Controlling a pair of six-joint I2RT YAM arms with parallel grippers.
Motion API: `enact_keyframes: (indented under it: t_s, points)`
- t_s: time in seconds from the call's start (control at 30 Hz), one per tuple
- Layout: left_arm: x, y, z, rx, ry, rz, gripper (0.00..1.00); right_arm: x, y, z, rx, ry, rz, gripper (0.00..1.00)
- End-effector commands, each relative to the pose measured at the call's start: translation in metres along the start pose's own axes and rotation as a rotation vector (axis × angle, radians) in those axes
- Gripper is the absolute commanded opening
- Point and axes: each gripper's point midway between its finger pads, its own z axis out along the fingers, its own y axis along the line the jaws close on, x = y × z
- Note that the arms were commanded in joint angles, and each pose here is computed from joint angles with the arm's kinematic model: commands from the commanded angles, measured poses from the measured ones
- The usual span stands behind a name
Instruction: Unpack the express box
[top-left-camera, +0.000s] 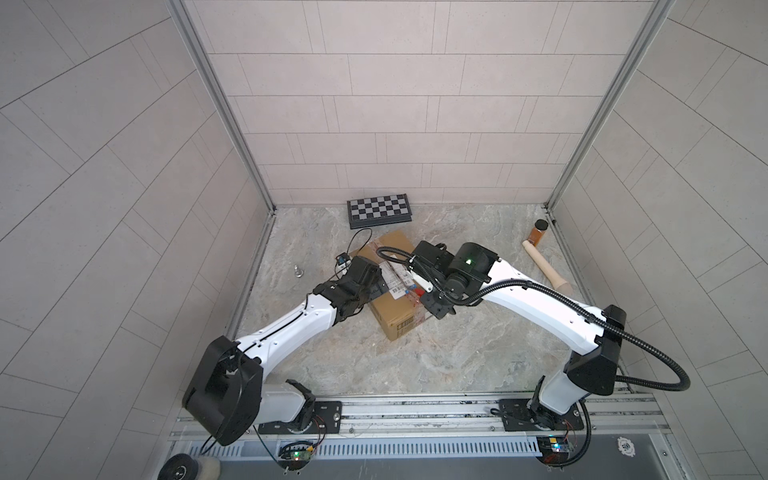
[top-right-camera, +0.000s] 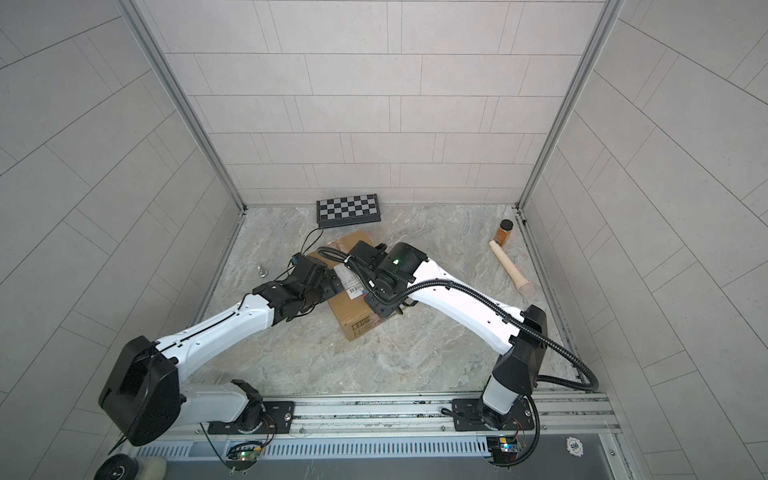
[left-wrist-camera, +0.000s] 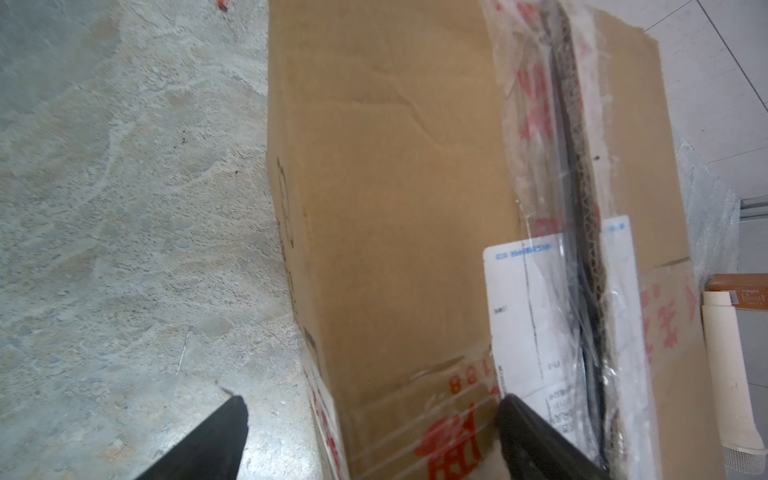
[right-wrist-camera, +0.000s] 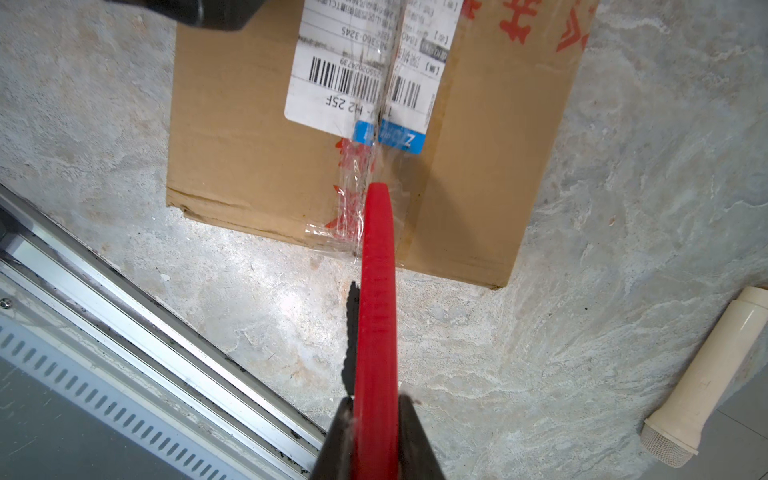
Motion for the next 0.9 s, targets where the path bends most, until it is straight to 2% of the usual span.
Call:
enact_keyframes:
  t_s: [0.0, 0.2, 0.4, 0.57, 0.7, 0.87]
  points:
    - [0.044, 0.069, 0.014, -0.241, 0.137, 0.077, 0.96, 0.016, 0.002, 0.018, 0.008, 0.111, 0.006, 0.0]
    - [0.046, 0.067, 0.016, -0.215, 0.132, 0.075, 0.96, 0.009, 0.006, 0.026, 0.005, 0.1, 0.009, 0.0]
    - [0.049, 0.063, 0.019, -0.193, 0.145, 0.063, 0.96, 0.02, 0.008, 0.024, 0.0, 0.124, -0.016, 0.0]
    - [0.039, 0.033, 0.007, -0.036, 0.107, 0.065, 0.97, 0.024, 0.009, 0.029, -0.011, 0.148, -0.043, 0.0]
    - [0.026, 0.011, -0.017, 0.104, 0.057, 0.034, 0.98, 0.022, 0.016, 0.028, -0.051, 0.14, -0.047, 0.0]
    - [0.016, -0.006, -0.044, 0.151, 0.069, 0.001, 0.99, 0.019, 0.017, 0.01, -0.086, 0.181, 0.016, 0.0]
